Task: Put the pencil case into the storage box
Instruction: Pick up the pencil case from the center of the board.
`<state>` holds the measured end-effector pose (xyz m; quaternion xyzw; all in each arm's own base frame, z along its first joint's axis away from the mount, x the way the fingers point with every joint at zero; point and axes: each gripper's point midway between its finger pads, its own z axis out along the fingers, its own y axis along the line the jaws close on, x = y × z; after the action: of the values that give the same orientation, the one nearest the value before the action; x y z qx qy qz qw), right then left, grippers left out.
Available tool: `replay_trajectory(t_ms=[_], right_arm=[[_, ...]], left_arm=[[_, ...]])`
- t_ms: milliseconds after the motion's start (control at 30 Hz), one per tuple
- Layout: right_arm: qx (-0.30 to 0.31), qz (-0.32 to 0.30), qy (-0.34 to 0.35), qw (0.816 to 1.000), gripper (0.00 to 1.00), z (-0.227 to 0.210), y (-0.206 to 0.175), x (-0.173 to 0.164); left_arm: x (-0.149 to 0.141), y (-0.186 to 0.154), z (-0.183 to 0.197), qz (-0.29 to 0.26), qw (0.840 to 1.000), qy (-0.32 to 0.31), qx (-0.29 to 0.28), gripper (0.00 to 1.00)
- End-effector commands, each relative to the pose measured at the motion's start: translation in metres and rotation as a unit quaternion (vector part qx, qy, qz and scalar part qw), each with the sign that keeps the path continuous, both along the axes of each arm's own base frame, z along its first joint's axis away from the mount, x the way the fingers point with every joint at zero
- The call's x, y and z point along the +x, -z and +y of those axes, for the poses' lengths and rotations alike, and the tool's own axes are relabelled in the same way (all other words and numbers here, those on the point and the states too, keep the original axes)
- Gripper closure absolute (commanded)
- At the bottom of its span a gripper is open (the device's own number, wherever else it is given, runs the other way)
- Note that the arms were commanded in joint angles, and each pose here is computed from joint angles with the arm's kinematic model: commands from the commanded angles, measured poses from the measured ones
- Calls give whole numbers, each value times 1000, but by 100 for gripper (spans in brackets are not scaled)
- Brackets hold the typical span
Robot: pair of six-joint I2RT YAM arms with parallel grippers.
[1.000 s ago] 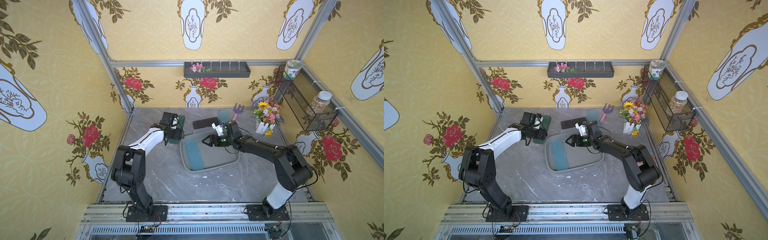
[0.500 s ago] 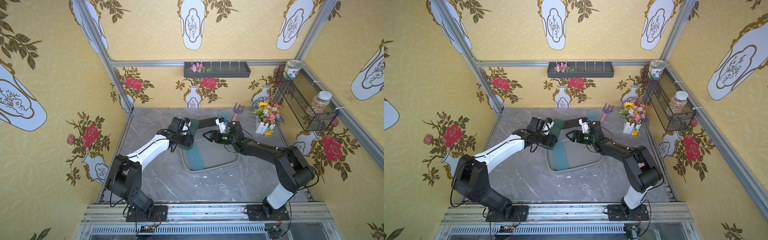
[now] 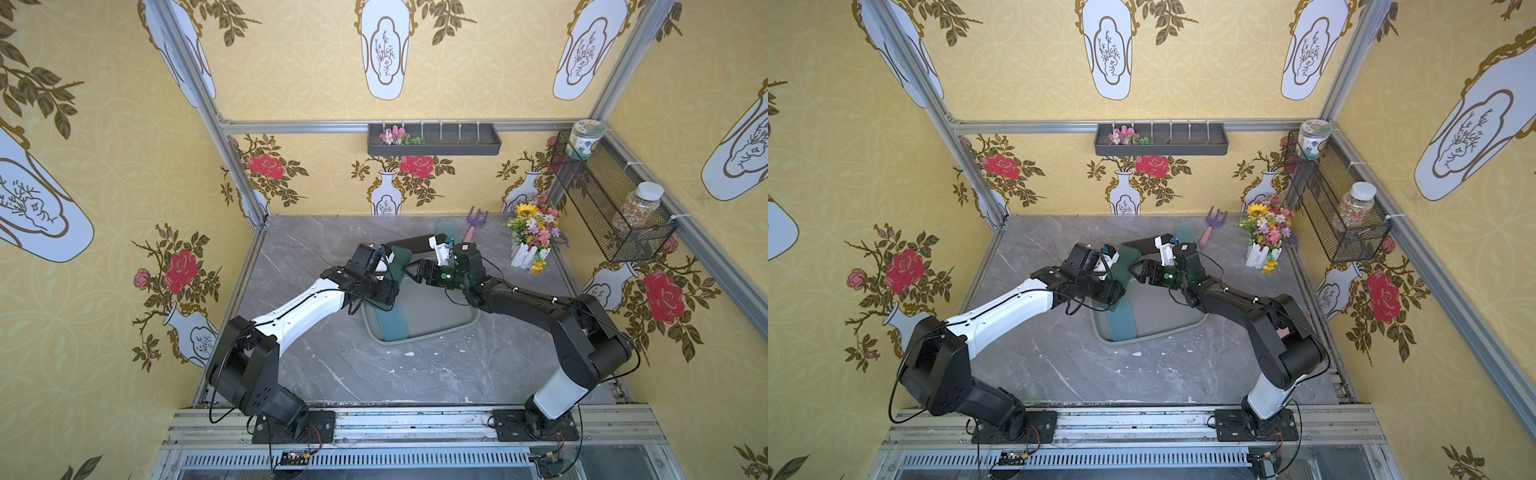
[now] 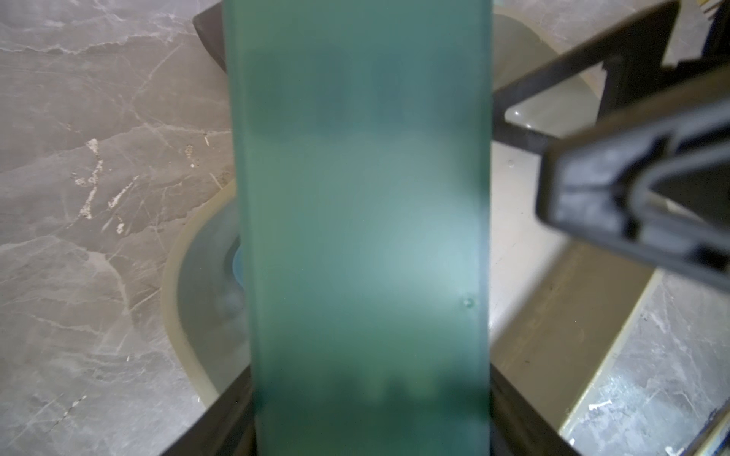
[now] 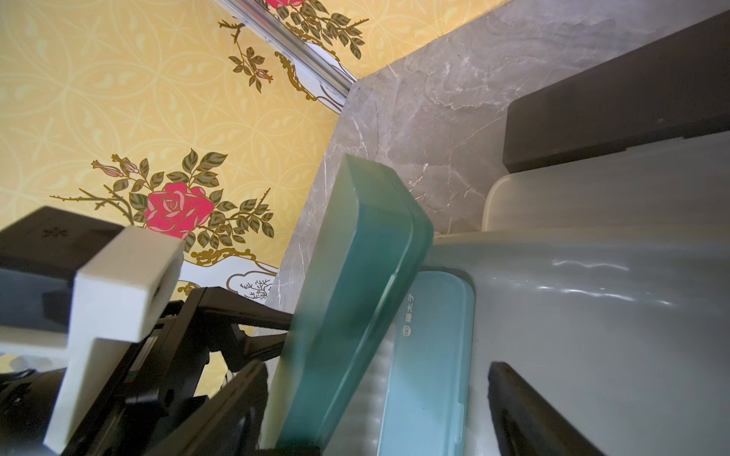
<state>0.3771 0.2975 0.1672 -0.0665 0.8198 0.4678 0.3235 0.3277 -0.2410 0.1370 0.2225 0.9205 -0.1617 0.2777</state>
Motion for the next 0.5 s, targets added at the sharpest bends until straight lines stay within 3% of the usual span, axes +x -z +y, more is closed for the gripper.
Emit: replay_trajectory(t_ms=[0,467], right_arm=[[-1,-36,13,999,10,2,-15,7],[-2,-47,40,998,13,-2,-18,12]], left_arm=[[2,-5,-5,-12,1000,1,-11,27],[-4,-4,-16,-14,1000,12,-16,28]])
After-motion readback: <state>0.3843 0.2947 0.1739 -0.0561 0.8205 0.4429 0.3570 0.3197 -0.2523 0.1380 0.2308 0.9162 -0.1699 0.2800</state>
